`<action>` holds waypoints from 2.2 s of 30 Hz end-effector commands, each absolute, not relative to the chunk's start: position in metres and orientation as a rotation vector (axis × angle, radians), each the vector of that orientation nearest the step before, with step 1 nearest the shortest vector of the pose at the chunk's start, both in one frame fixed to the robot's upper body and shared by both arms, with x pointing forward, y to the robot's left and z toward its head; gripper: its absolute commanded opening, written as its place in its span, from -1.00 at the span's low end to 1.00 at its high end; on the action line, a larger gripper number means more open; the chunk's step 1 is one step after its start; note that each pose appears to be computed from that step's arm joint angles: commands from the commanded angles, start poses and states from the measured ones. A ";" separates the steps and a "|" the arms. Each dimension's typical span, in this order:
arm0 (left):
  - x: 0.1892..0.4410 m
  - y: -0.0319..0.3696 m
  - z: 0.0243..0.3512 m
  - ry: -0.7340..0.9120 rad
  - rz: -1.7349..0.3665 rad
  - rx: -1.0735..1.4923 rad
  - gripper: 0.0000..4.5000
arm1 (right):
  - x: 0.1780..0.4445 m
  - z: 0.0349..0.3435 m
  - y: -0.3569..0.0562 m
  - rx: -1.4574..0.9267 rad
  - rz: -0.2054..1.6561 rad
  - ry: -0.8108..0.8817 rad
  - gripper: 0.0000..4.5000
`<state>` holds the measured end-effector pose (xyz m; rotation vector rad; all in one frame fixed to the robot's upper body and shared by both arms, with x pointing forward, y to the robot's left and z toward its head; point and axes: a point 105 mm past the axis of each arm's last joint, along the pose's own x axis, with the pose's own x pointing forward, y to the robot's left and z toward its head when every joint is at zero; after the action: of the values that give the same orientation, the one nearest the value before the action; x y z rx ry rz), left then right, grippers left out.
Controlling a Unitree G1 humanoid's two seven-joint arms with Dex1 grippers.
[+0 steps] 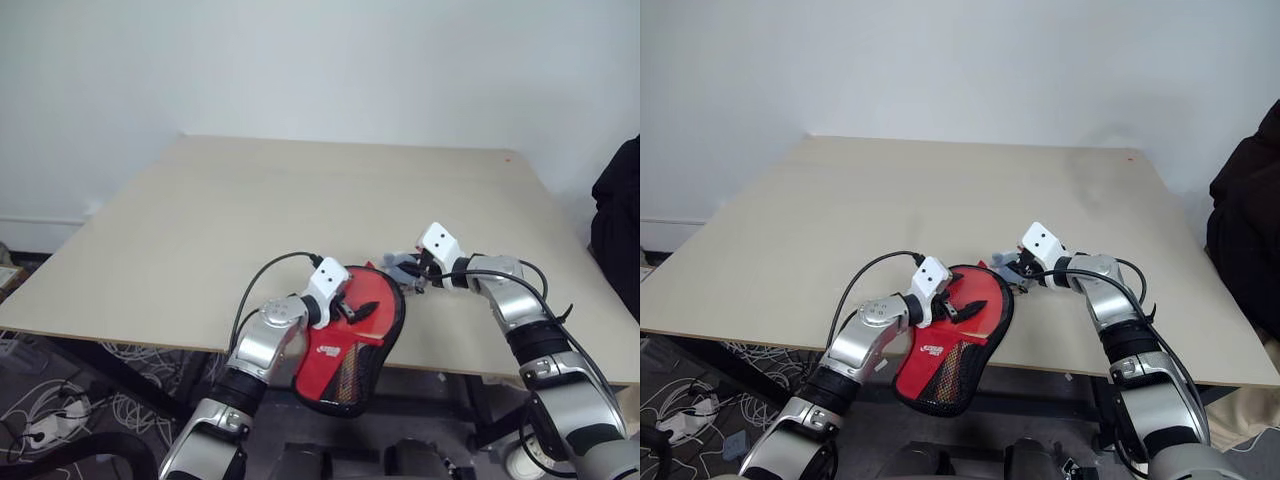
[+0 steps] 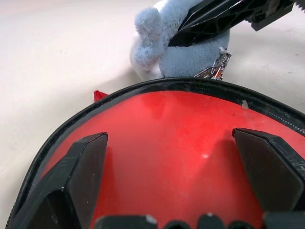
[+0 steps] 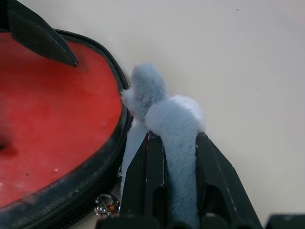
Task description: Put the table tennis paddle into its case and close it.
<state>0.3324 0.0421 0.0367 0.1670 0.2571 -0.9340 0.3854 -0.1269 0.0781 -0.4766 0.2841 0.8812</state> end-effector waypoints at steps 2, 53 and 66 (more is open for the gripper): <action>0.309 0.060 -0.017 0.476 -0.933 0.151 1.00 | 0.391 0.095 -0.146 -0.527 0.827 0.232 -0.88; 0.303 0.063 -0.020 0.517 -0.988 0.126 1.00 | 0.365 0.086 -0.210 -0.595 0.785 0.319 -0.88; 0.304 0.062 -0.020 0.519 -0.986 0.132 1.00 | 0.359 0.129 -0.196 -0.539 1.003 0.347 0.68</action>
<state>0.3228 0.0447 0.0325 0.1432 0.2894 -1.0224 0.3523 -0.1977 0.0929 -0.5002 0.4421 0.9734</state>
